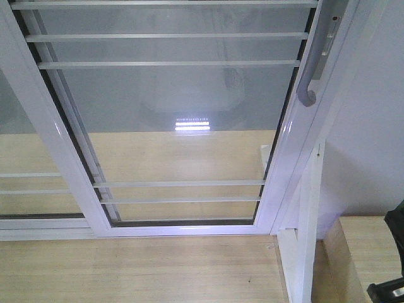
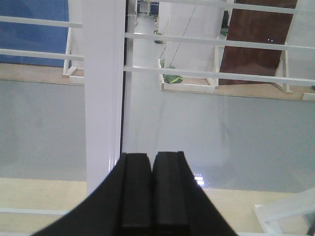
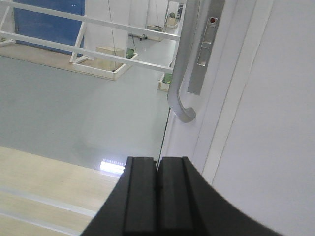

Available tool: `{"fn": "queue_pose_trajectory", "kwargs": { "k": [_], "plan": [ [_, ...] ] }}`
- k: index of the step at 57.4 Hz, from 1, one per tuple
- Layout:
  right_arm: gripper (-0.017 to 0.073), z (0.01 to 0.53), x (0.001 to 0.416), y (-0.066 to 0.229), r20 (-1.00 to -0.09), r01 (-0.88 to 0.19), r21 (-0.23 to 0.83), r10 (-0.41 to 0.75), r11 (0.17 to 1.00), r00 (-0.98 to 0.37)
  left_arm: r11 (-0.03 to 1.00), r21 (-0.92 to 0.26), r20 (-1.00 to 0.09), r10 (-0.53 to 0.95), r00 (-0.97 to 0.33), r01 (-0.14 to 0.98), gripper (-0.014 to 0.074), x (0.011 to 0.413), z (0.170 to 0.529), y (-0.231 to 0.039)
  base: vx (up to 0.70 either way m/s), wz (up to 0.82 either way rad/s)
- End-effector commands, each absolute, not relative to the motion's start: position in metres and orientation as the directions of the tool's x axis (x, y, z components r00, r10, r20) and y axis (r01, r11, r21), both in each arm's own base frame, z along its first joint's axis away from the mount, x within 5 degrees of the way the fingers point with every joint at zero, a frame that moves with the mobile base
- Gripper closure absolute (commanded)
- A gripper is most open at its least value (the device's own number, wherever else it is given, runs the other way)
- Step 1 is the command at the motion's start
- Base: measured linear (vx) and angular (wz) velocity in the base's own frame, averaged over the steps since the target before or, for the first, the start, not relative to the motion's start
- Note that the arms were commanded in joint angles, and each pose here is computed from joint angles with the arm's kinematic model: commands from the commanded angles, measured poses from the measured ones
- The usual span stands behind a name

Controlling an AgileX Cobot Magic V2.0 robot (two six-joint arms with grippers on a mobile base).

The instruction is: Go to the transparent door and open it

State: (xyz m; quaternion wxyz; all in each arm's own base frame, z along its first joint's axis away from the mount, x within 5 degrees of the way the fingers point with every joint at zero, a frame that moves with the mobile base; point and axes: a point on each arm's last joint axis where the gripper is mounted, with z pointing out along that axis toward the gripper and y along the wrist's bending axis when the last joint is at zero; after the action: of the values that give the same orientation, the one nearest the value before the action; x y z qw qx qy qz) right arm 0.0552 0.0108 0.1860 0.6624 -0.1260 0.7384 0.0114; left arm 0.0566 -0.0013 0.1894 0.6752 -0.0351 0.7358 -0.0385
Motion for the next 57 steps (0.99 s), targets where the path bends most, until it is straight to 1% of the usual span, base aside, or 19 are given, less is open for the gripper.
{"fn": "queue_pose_trajectory", "kwargs": {
  "k": [1,12,17,19,25,26,31,36,40,44,50,57],
  "plan": [
    [0.0564,0.194,0.056,0.010,-0.987,-0.177,-0.161,-0.162,0.971,0.007,0.993,-0.120,-0.993,-0.120,0.004,0.002,0.0600,0.056,0.193,0.000,0.00,0.00],
    [0.0564,0.198,0.056,0.010,-0.987,-0.170,-0.161,-0.157,0.972,0.039,0.993,-0.119,-0.993,-0.119,0.009,0.001,0.0600,0.056,0.194,0.000,0.00,0.00],
    [0.0564,0.202,0.056,0.010,-0.985,-0.159,-0.161,-0.149,0.974,0.086,0.993,-0.115,-0.992,-0.115,0.054,-0.001,0.0600,0.056,0.198,0.000,0.00,0.00],
    [0.0564,0.208,0.055,0.009,-0.980,-0.146,-0.158,-0.137,0.977,0.146,0.992,-0.125,-0.989,-0.124,0.082,-0.001,0.0600,0.056,0.200,0.001,0.00,0.00],
    [0.0564,0.220,0.053,0.008,-0.956,-0.118,-0.150,-0.113,0.982,0.272,0.992,-0.128,-0.978,-0.126,0.167,-0.002,0.0600,0.055,0.211,0.002,0.00,0.00],
    [0.0564,0.222,0.052,0.008,-0.949,-0.112,-0.150,-0.111,0.982,0.296,0.992,-0.127,-0.973,-0.124,0.197,-0.003,0.0600,0.054,0.215,0.002,0.00,0.00],
    [0.0564,0.230,0.050,0.007,-0.928,-0.098,-0.144,-0.100,0.985,0.359,0.992,-0.129,-0.961,-0.125,0.245,0.001,0.0600,0.052,0.228,0.002,0.00,0.00],
    [0.0564,0.241,0.051,0.007,-0.940,-0.110,-0.109,-0.067,0.988,0.333,0.992,-0.127,-0.959,-0.124,0.256,0.006,0.0600,0.051,0.246,0.002,0.00,0.00],
    [0.0564,0.253,0.055,0.008,-0.964,-0.130,-0.070,-0.034,0.989,0.263,0.992,-0.124,-0.959,-0.121,0.258,0.006,0.0600,0.054,0.264,0.002,0.00,0.00],
    [0.0564,0.270,0.061,0.009,-0.973,-0.137,-0.081,-0.049,0.987,0.224,0.992,-0.124,-0.961,-0.121,0.248,0.003,0.0600,0.061,0.285,0.002,0.00,0.00],
    [0.0564,0.299,0.084,0.014,-0.983,-0.143,-0.130,-0.109,0.981,0.145,0.992,-0.125,-0.972,-0.121,0.199,-0.004,0.0600,0.086,0.317,0.003,0.00,0.00],
    [0.0564,0.330,0.120,0.020,-0.989,-0.151,-0.136,-0.125,0.979,0.082,0.993,-0.120,-0.985,-0.117,0.129,-0.014,0.0600,0.128,0.346,0.003,0.00,0.00]
  ]
}}
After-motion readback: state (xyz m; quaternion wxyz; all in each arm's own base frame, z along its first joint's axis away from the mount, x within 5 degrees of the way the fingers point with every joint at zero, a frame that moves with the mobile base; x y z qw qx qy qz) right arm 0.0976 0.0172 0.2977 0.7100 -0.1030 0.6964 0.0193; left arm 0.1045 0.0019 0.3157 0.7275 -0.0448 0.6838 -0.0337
